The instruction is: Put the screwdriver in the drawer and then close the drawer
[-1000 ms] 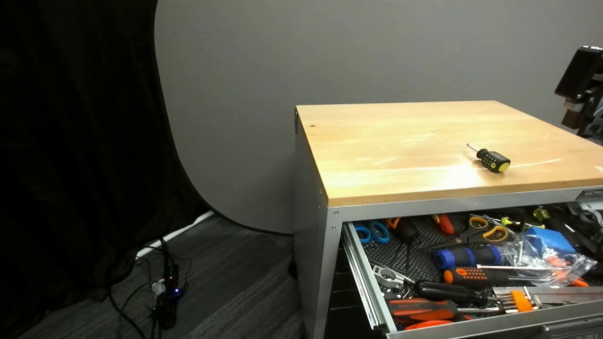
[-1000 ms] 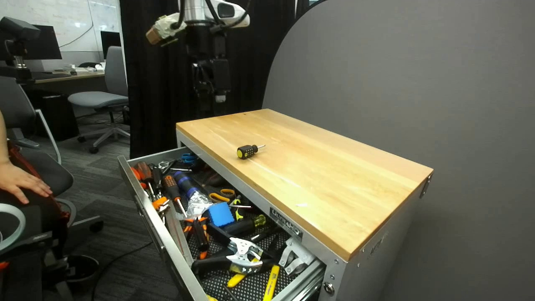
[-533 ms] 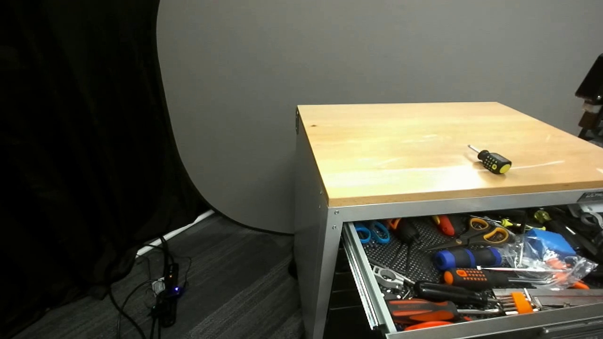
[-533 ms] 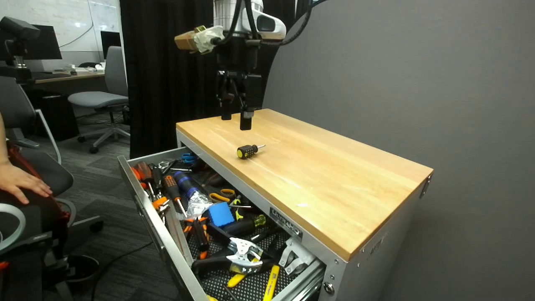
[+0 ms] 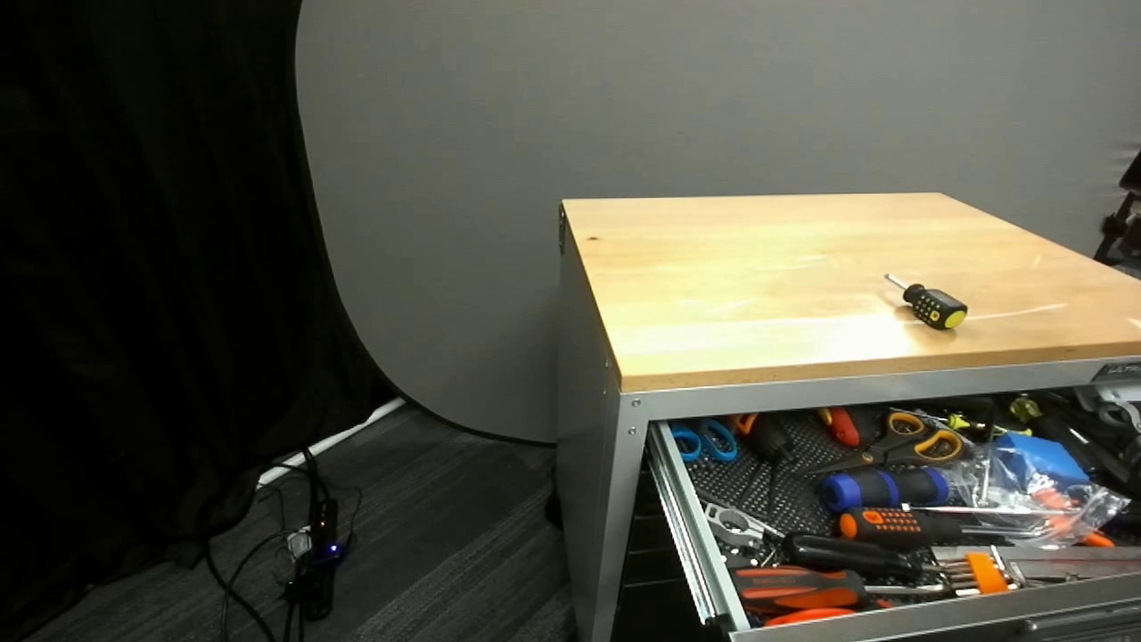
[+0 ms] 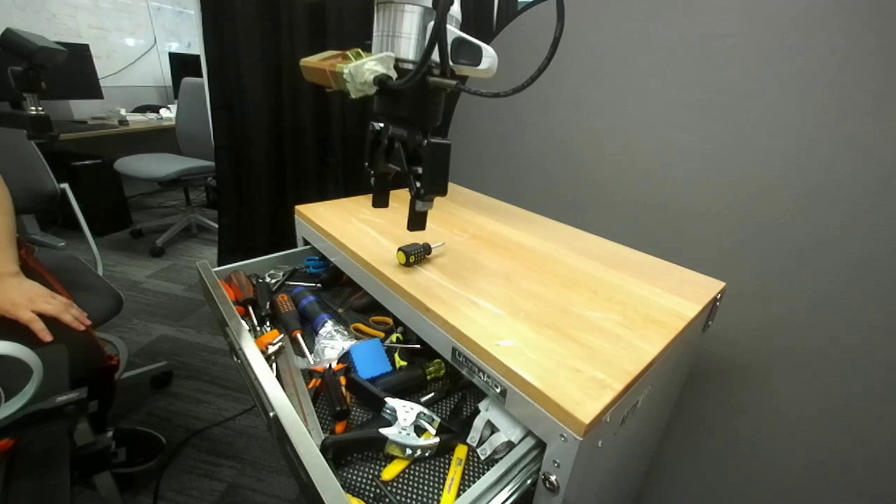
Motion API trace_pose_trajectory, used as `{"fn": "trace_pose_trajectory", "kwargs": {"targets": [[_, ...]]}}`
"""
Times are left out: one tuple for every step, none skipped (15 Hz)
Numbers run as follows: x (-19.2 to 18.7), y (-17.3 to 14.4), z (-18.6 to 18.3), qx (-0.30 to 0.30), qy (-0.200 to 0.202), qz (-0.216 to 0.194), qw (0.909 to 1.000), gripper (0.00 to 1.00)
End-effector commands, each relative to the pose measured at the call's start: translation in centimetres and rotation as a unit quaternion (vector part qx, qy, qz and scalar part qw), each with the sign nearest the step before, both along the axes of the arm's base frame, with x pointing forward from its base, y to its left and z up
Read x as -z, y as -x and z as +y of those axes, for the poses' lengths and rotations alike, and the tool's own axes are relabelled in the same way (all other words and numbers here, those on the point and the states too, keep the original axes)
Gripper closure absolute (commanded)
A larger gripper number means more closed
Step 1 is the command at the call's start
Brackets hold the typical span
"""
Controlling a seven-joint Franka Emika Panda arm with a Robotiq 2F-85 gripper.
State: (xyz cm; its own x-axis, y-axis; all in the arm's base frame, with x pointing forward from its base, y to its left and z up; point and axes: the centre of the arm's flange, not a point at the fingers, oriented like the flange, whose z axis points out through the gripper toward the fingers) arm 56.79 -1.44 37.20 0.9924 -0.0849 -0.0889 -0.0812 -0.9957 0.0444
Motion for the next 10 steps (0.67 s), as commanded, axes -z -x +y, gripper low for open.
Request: {"fn": "trace_pose_trajectory", "kwargs": {"targets": [[0.05, 0.0, 0.05, 0.0, 0.0, 0.0, 1.0, 0.0], [0.06, -0.01, 0.14, -0.001, 0.0, 0.001, 1.0, 0.0], [0.06, -0.01, 0.15, -0.001, 0.0, 0.001, 1.0, 0.0], [0.06, -0.01, 0.15, -0.001, 0.0, 0.001, 1.0, 0.0], [0.07, -0.01, 0.15, -0.001, 0.0, 0.001, 1.0, 0.0], [0.07, -0.01, 0.15, -0.001, 0.0, 0.001, 1.0, 0.0], [0.01, 0.47, 0.49, -0.002, 0.007, -0.01, 0.9999, 0.0], [0.01, 0.69, 0.57, 0.001, 0.012, -0.015, 0.9998, 0.0], [-0.01, 0.74, 0.69, -0.002, 0.011, -0.013, 0.9998, 0.0], [0.03, 0.92, 0.97, -0.008, 0.008, -0.015, 0.9998, 0.0]]}}
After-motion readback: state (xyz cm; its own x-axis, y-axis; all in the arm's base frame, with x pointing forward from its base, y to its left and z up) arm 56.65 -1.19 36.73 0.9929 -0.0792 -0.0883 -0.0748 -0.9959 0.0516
